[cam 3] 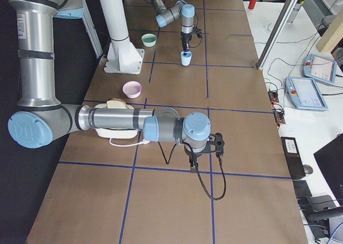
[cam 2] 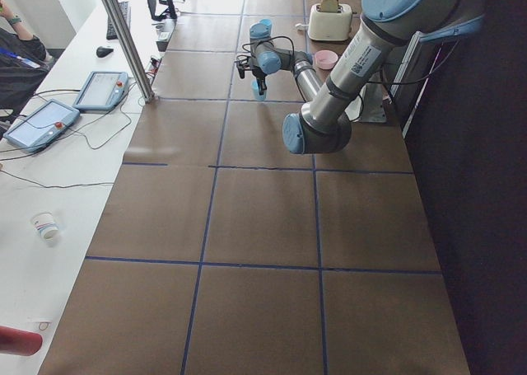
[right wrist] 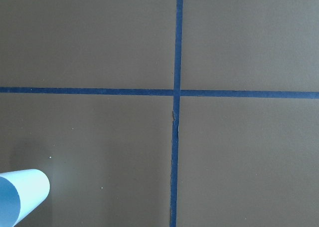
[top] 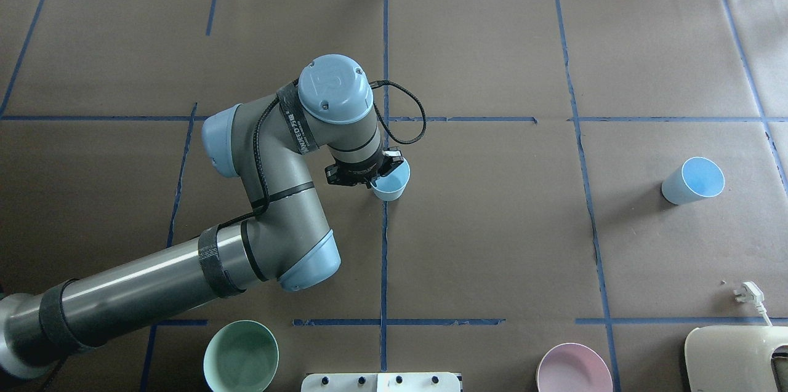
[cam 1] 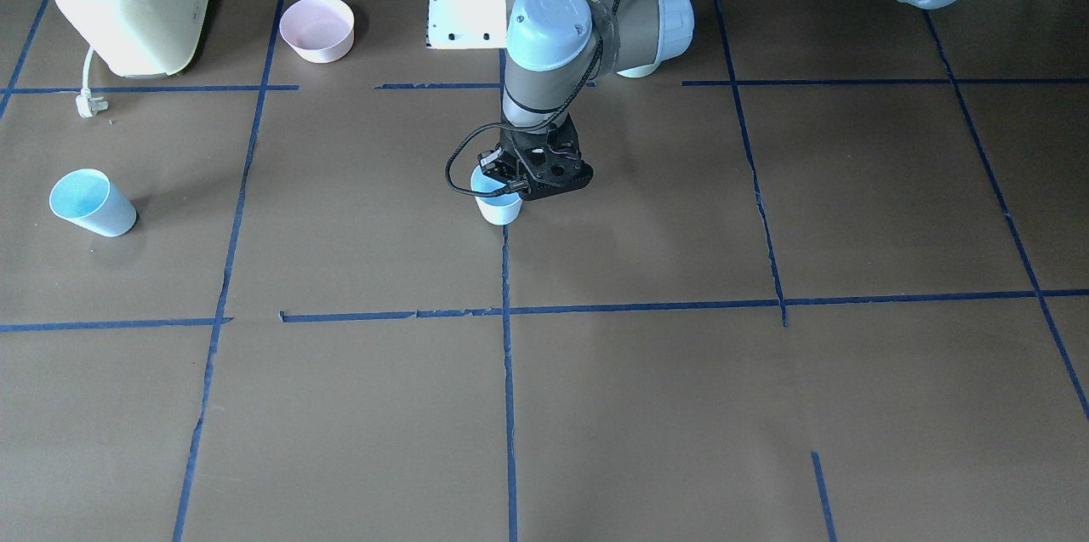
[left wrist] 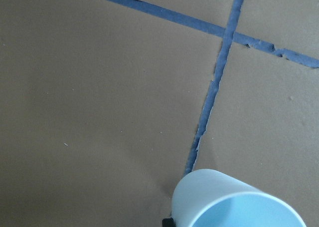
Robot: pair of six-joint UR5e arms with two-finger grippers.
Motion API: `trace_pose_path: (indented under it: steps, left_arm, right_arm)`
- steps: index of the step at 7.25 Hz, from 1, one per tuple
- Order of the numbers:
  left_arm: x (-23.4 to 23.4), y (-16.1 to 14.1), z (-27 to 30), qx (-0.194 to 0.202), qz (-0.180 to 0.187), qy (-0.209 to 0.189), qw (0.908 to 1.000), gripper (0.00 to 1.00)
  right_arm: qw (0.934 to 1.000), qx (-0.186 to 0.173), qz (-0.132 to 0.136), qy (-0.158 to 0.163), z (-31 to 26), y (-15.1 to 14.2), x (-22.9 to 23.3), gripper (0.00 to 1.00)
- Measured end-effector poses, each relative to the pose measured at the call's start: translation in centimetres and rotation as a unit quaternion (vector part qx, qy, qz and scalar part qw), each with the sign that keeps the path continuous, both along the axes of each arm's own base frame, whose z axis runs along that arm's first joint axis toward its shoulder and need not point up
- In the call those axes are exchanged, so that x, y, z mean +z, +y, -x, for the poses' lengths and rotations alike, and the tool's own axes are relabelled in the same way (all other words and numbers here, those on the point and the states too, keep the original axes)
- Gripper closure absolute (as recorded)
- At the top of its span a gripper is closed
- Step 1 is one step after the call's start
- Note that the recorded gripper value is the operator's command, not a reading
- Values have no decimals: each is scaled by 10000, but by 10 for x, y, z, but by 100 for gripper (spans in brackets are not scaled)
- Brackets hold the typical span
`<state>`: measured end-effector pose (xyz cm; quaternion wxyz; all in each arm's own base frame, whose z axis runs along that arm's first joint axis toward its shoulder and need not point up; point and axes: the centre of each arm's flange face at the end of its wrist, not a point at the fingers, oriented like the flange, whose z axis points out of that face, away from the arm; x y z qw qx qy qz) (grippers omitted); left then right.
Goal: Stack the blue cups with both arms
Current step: 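Carry the held blue cup with the left gripper to the table center, then set the blue cup down, open the left gripper and withdraw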
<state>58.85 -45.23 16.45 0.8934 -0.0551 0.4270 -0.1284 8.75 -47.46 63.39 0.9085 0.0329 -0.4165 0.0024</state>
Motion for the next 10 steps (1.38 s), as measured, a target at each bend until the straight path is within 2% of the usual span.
trace_pose_path:
  steps: [6, 8, 10]
  left_arm:
    - [-1, 4, 10, 61, -115, 59, 9999, 0]
    - [-14, 10, 46, 105, -201, 285, 9993, 0]
    - [-14, 7, 122, 327, -262, 328, 9986, 0]
  right_arm:
    - [10000, 8, -8, 0, 0, -2, -2, 0]
    - [10000, 9, -32, 15, 0, -2, -4, 0]
    - [9999, 110, -63, 6, 4, 1, -4, 0]
